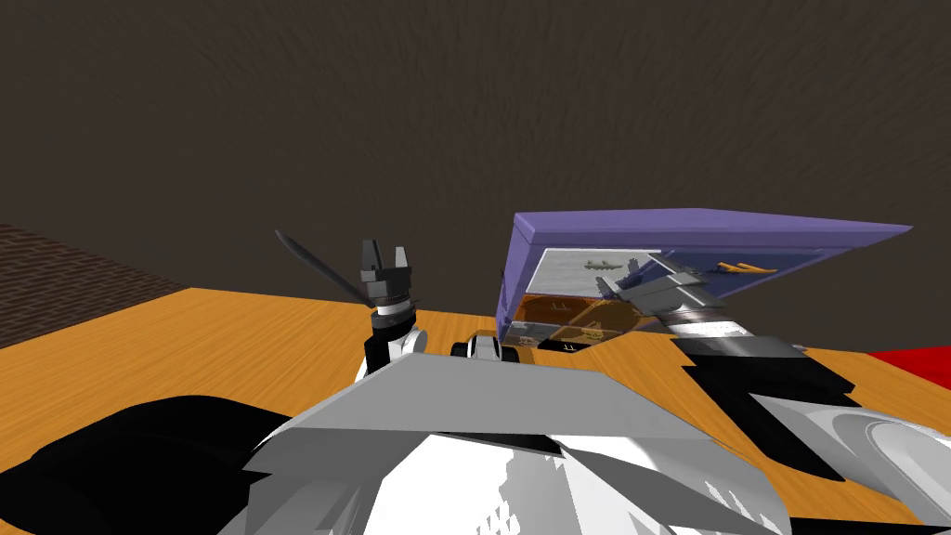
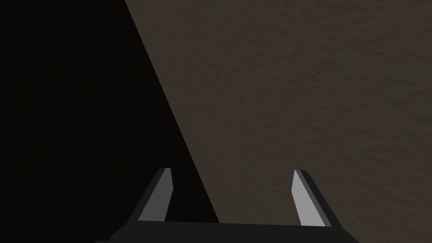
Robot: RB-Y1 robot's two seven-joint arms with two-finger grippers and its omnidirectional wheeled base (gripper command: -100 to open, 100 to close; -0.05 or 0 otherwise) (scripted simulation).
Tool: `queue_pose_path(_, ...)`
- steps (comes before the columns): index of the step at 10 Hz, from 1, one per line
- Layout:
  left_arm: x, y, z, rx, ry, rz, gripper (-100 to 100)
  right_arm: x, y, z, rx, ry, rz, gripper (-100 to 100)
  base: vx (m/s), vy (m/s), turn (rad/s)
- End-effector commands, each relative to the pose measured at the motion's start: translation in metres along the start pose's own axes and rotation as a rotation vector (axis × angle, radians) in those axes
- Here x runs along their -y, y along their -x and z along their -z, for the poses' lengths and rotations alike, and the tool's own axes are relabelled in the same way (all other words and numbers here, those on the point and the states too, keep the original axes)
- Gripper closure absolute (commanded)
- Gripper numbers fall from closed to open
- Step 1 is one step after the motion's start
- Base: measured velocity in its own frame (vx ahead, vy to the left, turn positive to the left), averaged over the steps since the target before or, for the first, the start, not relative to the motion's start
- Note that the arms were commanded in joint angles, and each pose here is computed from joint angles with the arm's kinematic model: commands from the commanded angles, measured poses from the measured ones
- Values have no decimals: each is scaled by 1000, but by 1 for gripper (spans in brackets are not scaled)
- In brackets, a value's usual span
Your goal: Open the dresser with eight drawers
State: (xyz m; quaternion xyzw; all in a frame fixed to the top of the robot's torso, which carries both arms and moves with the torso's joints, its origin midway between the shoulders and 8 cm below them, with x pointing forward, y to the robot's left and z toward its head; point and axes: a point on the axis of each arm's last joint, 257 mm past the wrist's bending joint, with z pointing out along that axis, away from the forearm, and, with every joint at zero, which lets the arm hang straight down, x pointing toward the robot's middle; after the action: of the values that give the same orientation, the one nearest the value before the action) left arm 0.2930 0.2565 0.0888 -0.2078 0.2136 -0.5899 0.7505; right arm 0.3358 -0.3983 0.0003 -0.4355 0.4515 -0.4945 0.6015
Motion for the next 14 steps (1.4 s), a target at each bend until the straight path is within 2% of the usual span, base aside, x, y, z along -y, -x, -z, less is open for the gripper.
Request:
queue_pose_path(1,0,0,0,0,0,0,0,1,0,0,0,-1,-2,100,10,1,3)
queue_pose_path(10,0,0,0,0,0,0,0,4,20,3,45,4,-13,100,-158,-3,-50)
queue_pose_path(11,0,0,0,0,0,0,0,13,19,5,48,8,-15,-100,-70,-11,-93)
queue_pose_path(14,0,0,0,0,0,0,0,30,23,7,63,8,-18,-100,73,22,-63)
